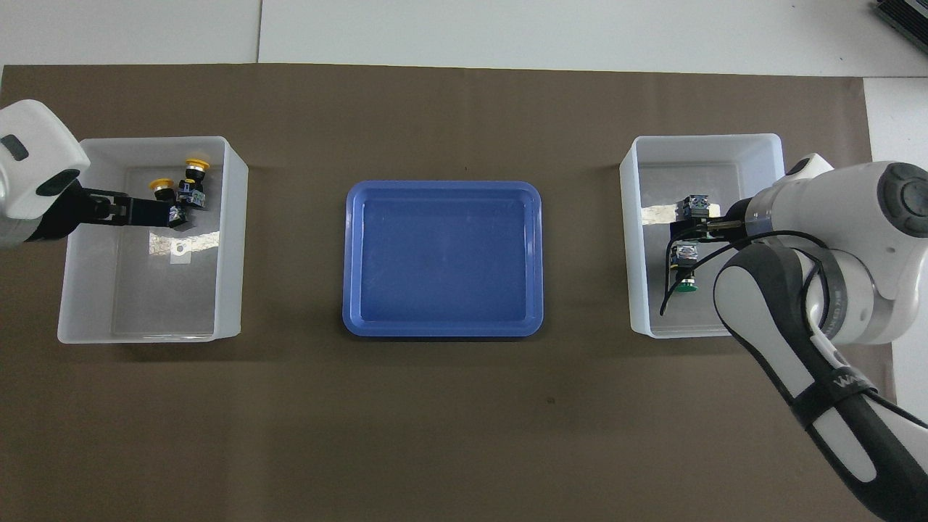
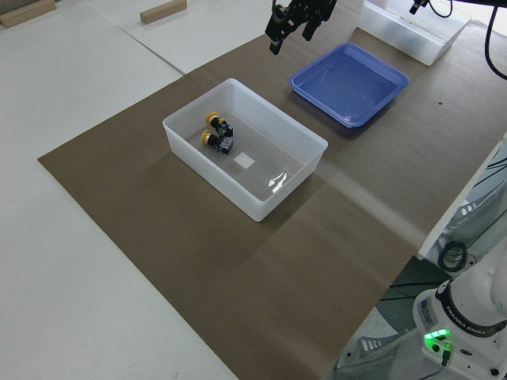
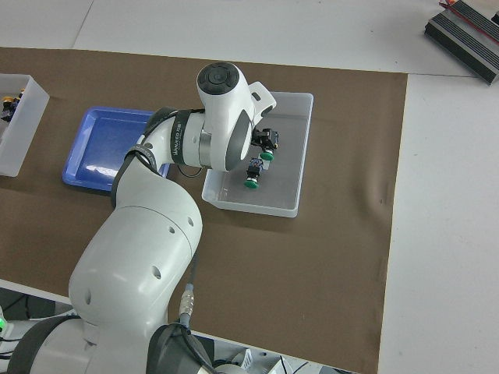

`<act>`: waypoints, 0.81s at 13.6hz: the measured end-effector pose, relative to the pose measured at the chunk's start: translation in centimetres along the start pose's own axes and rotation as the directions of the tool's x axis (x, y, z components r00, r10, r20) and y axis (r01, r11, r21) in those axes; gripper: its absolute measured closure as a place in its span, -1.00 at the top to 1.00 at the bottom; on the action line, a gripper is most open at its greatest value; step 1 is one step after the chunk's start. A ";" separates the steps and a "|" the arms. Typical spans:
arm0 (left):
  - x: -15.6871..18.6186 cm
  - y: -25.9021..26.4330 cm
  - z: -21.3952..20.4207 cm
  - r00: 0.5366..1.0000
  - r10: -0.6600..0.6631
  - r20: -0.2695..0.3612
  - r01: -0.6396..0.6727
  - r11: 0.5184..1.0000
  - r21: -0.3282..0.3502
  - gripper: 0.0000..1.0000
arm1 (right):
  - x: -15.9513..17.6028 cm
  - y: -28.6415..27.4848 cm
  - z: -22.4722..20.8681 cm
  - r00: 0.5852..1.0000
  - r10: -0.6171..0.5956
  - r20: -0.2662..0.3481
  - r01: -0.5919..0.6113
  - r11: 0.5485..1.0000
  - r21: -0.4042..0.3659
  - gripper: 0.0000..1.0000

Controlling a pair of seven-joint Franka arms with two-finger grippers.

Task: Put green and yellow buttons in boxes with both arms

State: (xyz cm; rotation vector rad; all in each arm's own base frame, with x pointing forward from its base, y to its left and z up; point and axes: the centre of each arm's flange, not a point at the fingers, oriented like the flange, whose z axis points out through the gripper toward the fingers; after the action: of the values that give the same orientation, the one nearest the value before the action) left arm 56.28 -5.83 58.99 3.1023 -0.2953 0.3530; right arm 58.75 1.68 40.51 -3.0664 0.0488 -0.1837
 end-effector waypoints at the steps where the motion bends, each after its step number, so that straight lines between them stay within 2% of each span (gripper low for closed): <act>1: 0.7 -0.2 -0.4 1.000 0.000 -0.001 0.000 1.000 0.003 1.00 | 0.3 -0.1 -1.6 1.000 0.025 0.002 -0.025 1.000 -0.001 1.00; 3: 1.3 -0.4 -0.5 0.999 -0.002 0.037 0.002 1.000 0.002 1.00 | 0.5 -0.2 -5.1 0.998 0.054 0.012 -0.053 0.998 -0.021 1.00; 7: -0.7 -0.3 -0.8 0.981 -0.002 0.193 0.004 1.000 -0.011 1.00 | 0.7 0.2 -14.1 0.996 0.077 0.054 -0.074 0.996 -0.057 1.00; 11: -1.3 -0.2 -1.2 0.976 -0.002 0.217 0.005 1.000 -0.013 1.00 | 0.1 0.0 -20.6 0.991 0.080 0.104 -0.073 0.995 -0.063 1.00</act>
State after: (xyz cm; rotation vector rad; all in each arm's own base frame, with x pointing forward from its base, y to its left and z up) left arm 54.80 -5.36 59.92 3.1293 -0.2927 0.0110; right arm 56.37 0.34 60.97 -3.1209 0.1687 -0.0146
